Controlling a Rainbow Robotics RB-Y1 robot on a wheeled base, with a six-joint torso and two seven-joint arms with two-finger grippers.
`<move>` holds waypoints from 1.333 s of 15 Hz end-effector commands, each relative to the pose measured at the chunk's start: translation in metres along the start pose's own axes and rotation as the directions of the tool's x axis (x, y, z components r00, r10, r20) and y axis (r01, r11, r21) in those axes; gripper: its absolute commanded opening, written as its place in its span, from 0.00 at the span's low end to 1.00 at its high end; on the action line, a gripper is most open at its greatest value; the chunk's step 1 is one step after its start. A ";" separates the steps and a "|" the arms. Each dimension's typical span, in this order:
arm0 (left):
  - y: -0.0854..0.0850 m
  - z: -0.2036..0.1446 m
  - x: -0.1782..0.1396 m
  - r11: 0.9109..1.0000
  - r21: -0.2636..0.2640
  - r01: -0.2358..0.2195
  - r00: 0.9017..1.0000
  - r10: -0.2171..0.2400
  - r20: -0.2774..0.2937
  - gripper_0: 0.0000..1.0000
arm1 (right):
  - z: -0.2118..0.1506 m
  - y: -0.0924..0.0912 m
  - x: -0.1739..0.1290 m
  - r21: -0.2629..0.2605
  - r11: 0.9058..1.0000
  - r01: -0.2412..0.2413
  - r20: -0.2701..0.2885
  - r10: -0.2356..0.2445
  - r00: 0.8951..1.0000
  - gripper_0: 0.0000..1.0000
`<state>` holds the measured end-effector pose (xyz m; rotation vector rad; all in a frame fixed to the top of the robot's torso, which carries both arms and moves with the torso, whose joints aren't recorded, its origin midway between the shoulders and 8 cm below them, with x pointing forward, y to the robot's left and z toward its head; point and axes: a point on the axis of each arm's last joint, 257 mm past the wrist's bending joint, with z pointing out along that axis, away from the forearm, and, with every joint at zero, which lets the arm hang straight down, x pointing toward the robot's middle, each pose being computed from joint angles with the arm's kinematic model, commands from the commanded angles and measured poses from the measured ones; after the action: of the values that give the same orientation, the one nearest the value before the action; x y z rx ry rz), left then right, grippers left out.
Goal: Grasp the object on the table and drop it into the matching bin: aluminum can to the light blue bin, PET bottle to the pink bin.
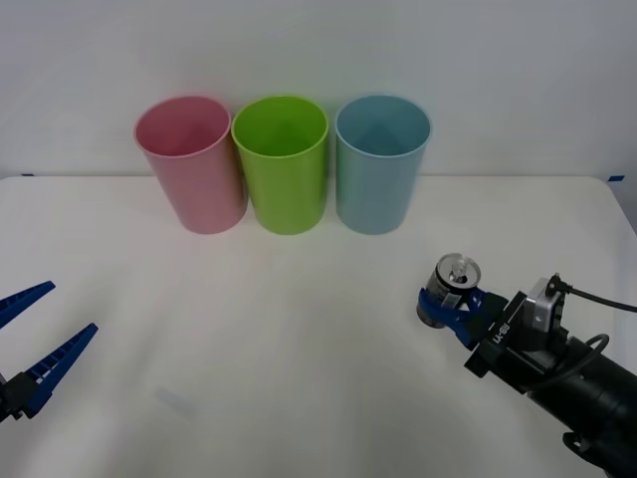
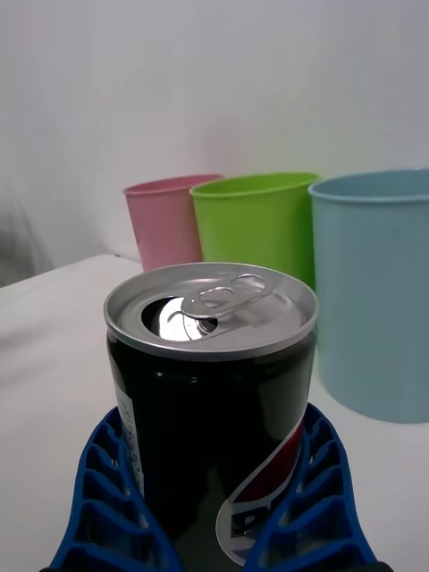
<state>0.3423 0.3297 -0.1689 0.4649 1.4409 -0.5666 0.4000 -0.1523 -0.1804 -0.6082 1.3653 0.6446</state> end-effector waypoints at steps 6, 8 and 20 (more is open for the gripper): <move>0.000 0.000 0.000 1.000 0.000 0.000 1.000 0.000 0.000 1.00 | 0.017 -0.012 -0.092 -0.006 0.999 -0.051 0.131 0.051 0.990 0.00; 0.000 0.000 0.000 1.000 0.000 0.000 1.000 0.000 0.000 1.00 | 0.028 -0.023 -0.108 0.003 0.998 -0.062 0.149 0.061 0.987 0.00; 0.000 0.000 0.000 1.000 0.000 0.000 1.000 0.000 0.000 1.00 | 0.132 -0.090 -0.155 0.134 0.990 -0.047 0.194 0.020 0.981 0.00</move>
<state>0.3423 0.3297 -0.1689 0.4649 1.4409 -0.5666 0.5334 -0.1308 -0.0102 -0.4078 1.2263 0.6223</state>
